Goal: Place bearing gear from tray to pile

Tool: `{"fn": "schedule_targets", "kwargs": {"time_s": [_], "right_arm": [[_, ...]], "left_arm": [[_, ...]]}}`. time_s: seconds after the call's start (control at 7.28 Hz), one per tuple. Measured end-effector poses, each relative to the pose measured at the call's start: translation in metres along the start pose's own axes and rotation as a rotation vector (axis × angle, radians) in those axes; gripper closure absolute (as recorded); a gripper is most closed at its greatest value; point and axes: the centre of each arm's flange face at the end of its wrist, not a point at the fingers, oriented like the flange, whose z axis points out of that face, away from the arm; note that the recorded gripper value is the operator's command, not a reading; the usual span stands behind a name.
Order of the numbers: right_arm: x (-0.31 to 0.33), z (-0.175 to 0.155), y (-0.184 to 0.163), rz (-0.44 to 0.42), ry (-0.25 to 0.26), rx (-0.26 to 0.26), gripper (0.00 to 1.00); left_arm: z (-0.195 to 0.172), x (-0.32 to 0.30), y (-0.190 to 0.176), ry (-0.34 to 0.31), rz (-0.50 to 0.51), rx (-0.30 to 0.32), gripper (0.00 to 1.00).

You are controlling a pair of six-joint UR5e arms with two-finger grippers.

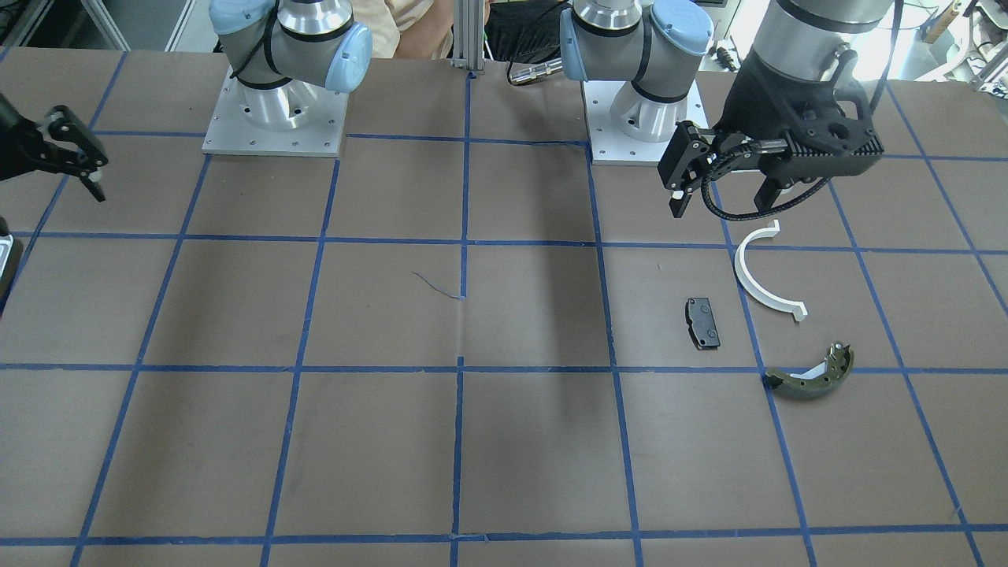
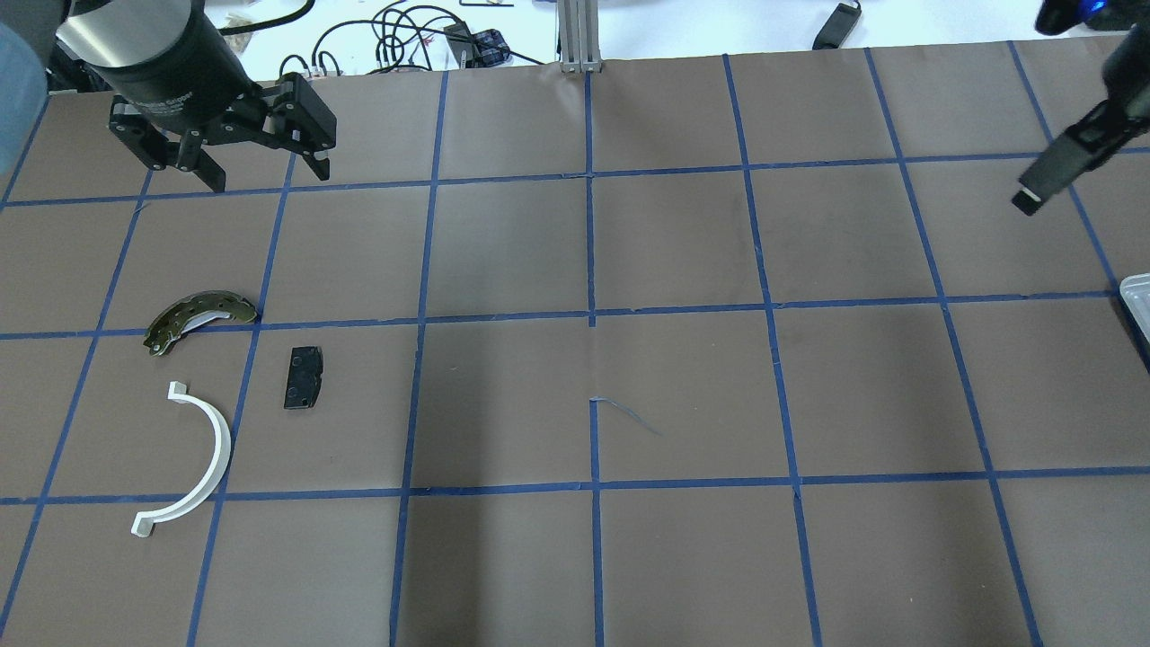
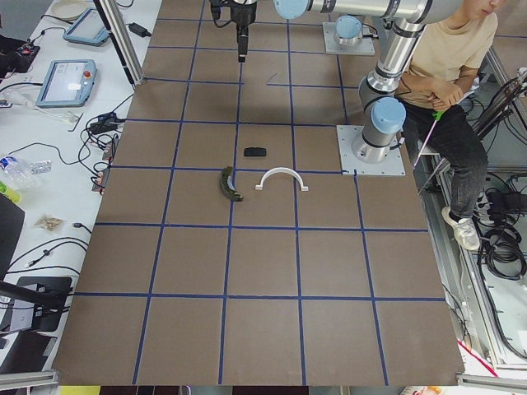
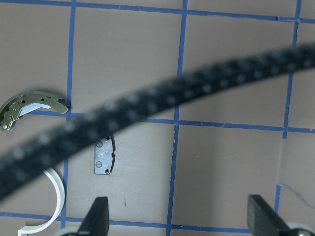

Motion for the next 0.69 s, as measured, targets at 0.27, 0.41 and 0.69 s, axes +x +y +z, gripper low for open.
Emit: {"fn": "schedule_targets", "kwargs": {"time_s": [0.27,0.41,0.69], "right_arm": [[0.075,0.03,0.054,-0.177,-0.031,-0.008,0.1],[0.114,0.052,0.079,-0.268,-0.027,-0.005,0.11],[0.178,0.099,0.115,-0.464,0.012,-0.002,0.19]], "left_arm": [[0.001,0.0,0.0,0.001,0.0,-0.001,0.0],[0.001,0.0,0.0,0.001,0.0,-0.001,0.0],[0.001,0.0,0.001,0.0,0.0,-0.004,0.0]]}}
